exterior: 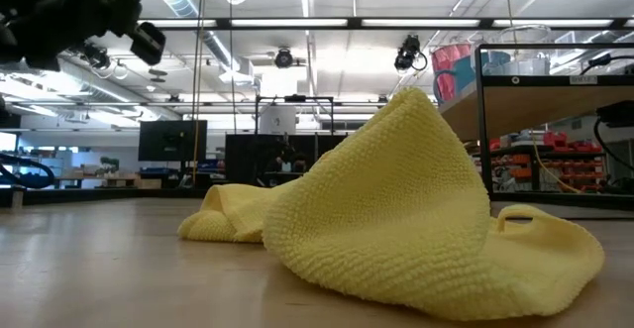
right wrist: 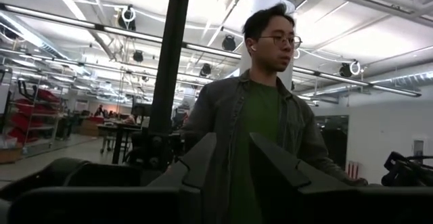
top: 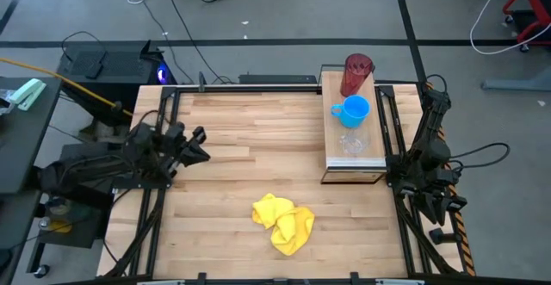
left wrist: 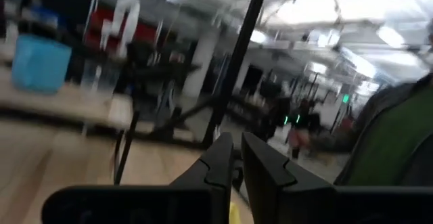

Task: Stack small to large cups/mugs on shelf
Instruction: Return to Home Position

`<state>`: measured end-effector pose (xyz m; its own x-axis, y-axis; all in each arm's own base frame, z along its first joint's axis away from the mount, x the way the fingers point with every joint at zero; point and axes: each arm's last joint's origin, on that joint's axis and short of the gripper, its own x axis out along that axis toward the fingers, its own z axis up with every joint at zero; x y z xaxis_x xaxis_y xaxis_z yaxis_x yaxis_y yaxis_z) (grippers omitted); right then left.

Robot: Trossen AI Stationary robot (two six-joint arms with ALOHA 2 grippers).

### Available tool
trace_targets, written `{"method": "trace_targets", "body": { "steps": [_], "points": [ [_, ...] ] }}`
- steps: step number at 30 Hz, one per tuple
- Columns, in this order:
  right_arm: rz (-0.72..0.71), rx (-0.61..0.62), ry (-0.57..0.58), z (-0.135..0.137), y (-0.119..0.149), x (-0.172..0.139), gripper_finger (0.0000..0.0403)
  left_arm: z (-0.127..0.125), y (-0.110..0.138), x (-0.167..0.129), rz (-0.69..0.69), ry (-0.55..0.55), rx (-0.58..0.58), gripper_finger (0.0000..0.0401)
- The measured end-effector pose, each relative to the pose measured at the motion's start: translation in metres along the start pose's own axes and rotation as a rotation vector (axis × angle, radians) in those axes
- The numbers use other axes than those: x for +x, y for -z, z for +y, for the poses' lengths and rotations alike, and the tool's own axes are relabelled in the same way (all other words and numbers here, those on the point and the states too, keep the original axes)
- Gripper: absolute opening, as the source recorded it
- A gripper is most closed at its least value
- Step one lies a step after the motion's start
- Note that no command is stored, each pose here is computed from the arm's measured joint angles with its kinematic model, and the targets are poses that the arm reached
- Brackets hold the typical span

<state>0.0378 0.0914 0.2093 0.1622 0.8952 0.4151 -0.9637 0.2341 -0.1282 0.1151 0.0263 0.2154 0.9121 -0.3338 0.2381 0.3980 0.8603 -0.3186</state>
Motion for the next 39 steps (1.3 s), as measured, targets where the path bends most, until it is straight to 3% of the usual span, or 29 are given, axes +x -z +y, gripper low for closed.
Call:
{"method": "trace_targets", "body": {
  "steps": [5,10,15,23,39],
  "points": [
    [0.000,0.000,0.000,0.000,0.000,0.000,0.0094,-0.008,0.003,-0.012,-0.132,0.058,0.053,0.0035],
    [0.016,0.004,0.000,0.000,0.002,0.000,0.0094,-0.006,0.004,-0.013,-0.074,0.068,0.021,0.0030],
    [0.066,0.017,-0.001,0.000,0.007,0.000,0.0094,0.009,0.019,-0.015,0.052,-0.059,-0.100,0.0035],
    [0.104,0.020,-0.002,0.000,0.010,0.000,0.0094,0.012,0.014,-0.021,0.014,-0.109,-0.033,0.0041],
    [0.126,0.023,-0.003,0.000,0.013,0.000,0.0094,-0.010,0.002,-0.033,-0.110,-0.033,0.161,0.0037]
  ]
}}
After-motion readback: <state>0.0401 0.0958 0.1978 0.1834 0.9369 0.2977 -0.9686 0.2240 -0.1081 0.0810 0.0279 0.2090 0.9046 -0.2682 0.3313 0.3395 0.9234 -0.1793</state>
